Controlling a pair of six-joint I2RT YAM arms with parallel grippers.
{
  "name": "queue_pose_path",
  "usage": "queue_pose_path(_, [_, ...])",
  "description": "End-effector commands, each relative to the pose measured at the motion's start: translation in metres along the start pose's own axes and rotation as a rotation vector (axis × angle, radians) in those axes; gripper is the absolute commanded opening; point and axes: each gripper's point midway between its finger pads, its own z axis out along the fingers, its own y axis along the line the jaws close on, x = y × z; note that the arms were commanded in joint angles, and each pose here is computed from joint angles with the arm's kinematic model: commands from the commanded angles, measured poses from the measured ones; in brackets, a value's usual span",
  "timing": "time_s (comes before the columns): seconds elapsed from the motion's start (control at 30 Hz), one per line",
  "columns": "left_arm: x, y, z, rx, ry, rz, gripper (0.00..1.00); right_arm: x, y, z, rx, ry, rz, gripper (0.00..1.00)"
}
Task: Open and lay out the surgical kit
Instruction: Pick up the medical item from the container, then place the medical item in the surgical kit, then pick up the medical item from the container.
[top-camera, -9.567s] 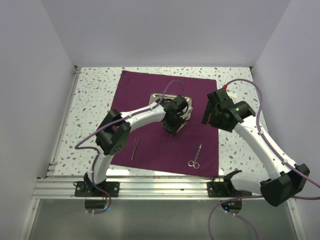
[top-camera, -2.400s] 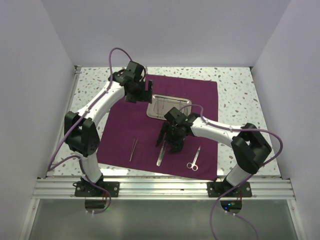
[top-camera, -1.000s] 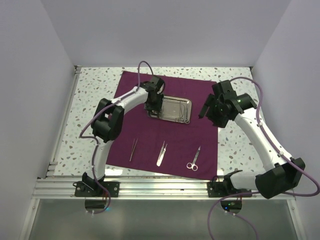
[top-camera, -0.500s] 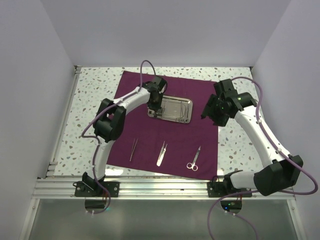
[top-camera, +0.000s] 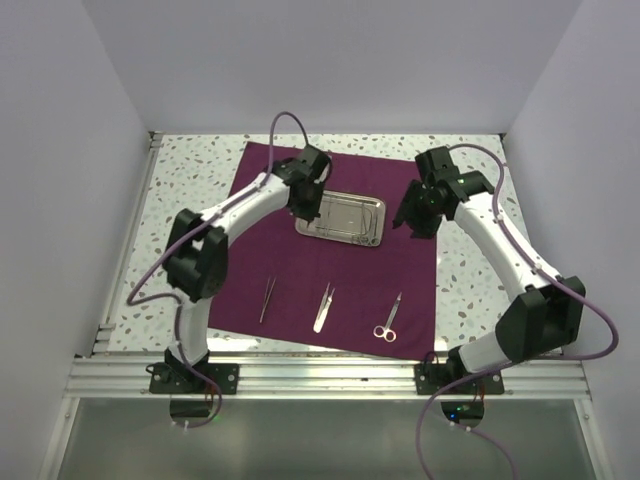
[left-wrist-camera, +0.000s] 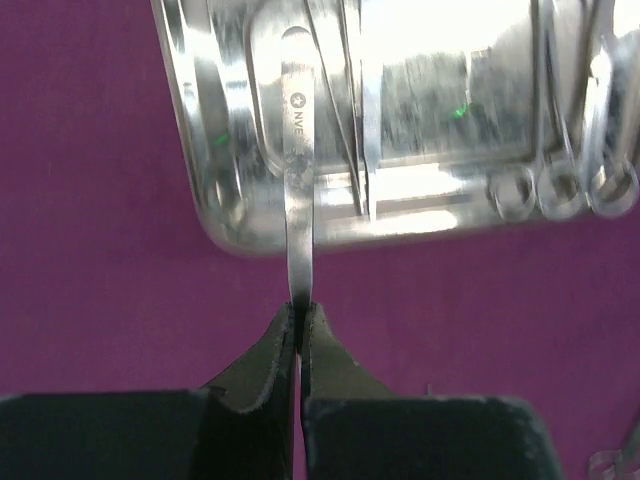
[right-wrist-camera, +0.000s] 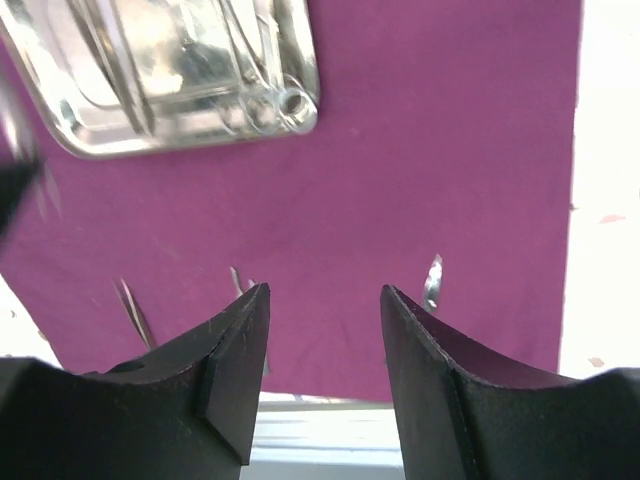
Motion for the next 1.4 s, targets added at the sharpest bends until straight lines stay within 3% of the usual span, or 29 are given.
queue_pose_path(0.0, [0.022,-0.009,-0.066,0.037,-0.050,-0.009,0.00,-0.029,0.031,-0.001,-0.094,-0.063,-0.018,0.52])
queue_pose_path(0.13, [0.076,-0.003,-0.094,0.042,-0.023,-0.018,0.00,-0.051,0.051,0.009,-0.119,-0.091,-0.022,0.51])
queue_pose_path(0.27, [0.145,0.019,-0.091,0.019,0.073,-0.044,0.00,-0.063,0.075,0.023,-0.178,-0.086,-0.024,0.50])
queue_pose_path(0.43, [0.192,0.035,-0.089,0.010,0.118,-0.074,0.00,-0.075,0.101,0.050,-0.214,-0.068,-0.030,0.49])
queue_pose_path(0.63, [0.219,0.048,-0.080,-0.032,0.167,-0.074,0.30,-0.086,0.110,0.062,-0.182,-0.077,-0.059,0.48])
queue_pose_path(0.67, [0.213,0.046,-0.081,-0.025,0.158,-0.070,0.34,-0.086,0.108,0.064,-0.175,-0.076,-0.060,0.48])
queue_pose_path(0.7, [0.210,0.044,-0.082,-0.022,0.151,-0.067,0.48,-0.087,0.107,0.064,-0.169,-0.079,-0.059,0.48])
queue_pose_path(0.83, [0.165,0.032,-0.088,-0.016,0.082,-0.043,0.62,-0.081,0.098,0.062,-0.151,-0.071,-0.066,0.48])
queue_pose_path(1.0, [0.105,0.019,-0.075,-0.022,0.017,0.015,0.59,-0.069,0.084,0.052,-0.139,-0.075,-0.067,0.48])
queue_pose_path(1.23, [0.015,0.012,-0.019,-0.012,-0.040,0.014,0.56,-0.049,0.055,0.035,-0.090,-0.074,-0.102,0.48])
queue_pose_path(1.37, [-0.013,0.012,0.013,-0.007,-0.049,0.021,0.52,-0.047,0.044,0.020,-0.076,-0.105,-0.127,0.48])
